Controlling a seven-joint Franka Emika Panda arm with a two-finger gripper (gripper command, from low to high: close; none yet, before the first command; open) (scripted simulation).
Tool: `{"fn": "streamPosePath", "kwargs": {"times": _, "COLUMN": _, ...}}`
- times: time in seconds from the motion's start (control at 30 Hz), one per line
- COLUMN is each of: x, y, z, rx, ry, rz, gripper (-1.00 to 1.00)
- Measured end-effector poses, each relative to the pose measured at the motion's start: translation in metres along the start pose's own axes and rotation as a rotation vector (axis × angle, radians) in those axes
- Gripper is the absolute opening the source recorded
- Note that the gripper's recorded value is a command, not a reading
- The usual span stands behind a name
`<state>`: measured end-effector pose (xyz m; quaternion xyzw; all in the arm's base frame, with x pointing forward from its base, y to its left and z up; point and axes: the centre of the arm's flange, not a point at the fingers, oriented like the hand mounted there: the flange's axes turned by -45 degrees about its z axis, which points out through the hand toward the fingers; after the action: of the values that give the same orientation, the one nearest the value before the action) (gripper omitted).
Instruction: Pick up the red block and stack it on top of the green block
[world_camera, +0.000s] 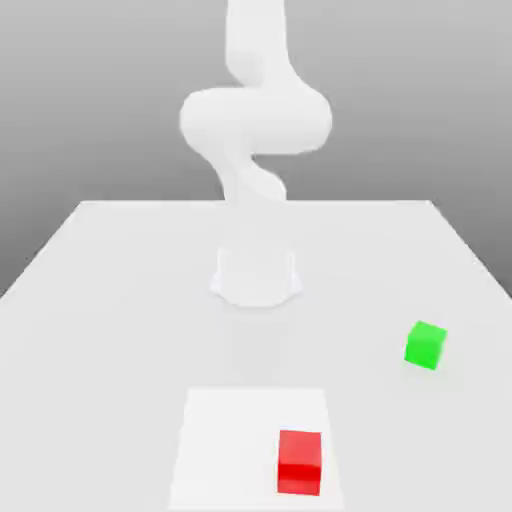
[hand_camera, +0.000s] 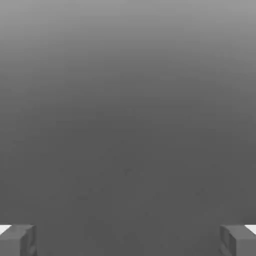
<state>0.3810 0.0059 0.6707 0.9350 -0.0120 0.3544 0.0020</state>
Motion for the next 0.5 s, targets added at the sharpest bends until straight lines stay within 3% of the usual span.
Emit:
{"fn": "streamPosePath", "kwargs": {"times": 0.23, "x": -0.031, "y": -0.015, "z": 0.145, "rx": -0.028, "ry": -0.214, "rz": 0.016, "gripper": 0.00}}
{"fn": "streamPosePath", "kwargs": {"times": 0.5, "x": -0.113, "y": -0.028, "z": 0.284, "rx": -0.041, "ry": -0.452, "rz": 0.035, "gripper": 0.00}}
